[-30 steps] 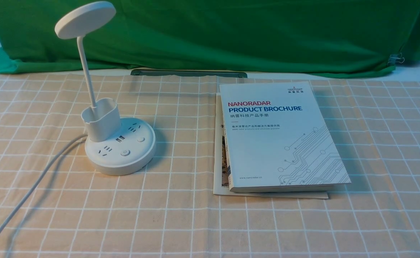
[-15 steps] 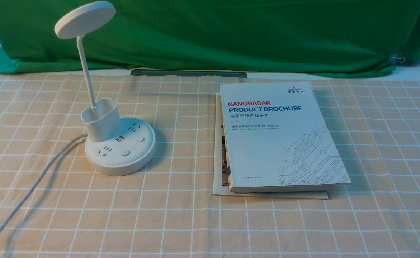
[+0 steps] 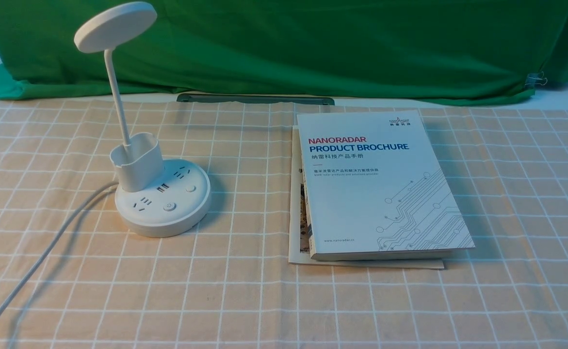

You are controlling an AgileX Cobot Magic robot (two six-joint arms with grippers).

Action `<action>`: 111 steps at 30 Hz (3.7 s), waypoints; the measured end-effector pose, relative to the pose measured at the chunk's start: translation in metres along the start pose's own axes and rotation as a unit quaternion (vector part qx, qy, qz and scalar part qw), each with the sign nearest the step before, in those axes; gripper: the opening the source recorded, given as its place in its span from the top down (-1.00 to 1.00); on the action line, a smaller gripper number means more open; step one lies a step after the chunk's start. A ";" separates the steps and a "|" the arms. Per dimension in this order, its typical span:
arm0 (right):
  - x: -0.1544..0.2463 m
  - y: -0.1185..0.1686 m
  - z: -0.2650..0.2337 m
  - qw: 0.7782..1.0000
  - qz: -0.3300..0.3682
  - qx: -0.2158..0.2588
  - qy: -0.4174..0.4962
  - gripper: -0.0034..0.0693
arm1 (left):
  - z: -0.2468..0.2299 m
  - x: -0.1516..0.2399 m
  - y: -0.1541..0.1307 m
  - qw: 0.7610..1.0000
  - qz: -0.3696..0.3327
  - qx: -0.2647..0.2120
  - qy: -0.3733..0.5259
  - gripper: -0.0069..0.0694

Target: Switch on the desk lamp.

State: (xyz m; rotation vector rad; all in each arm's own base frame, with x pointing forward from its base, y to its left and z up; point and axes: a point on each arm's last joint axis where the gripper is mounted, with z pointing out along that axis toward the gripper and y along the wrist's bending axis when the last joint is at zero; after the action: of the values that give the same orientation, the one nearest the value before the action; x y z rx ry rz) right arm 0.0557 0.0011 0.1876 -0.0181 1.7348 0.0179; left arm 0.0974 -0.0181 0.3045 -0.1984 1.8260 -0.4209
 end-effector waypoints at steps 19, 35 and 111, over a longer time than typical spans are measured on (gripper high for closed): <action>0.000 0.000 0.000 1.000 0.000 0.000 0.000 0.24 | 0.138 0.077 -0.036 0.876 -0.011 0.145 0.459 0.82; 0.000 0.000 0.000 1.000 0.000 0.000 0.000 0.24 | 0.257 0.057 -0.072 0.912 0.182 -0.007 0.368 0.82; 0.000 0.000 0.000 1.000 0.000 0.000 0.000 0.24 | 0.074 -0.019 -0.087 0.974 0.120 0.189 0.019 0.82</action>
State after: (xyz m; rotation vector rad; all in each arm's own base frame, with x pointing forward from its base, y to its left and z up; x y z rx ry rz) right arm 0.0557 0.0011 0.1876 -0.0181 1.7348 0.0179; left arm 0.1671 -0.1052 0.3369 0.2926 1.7442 -0.5932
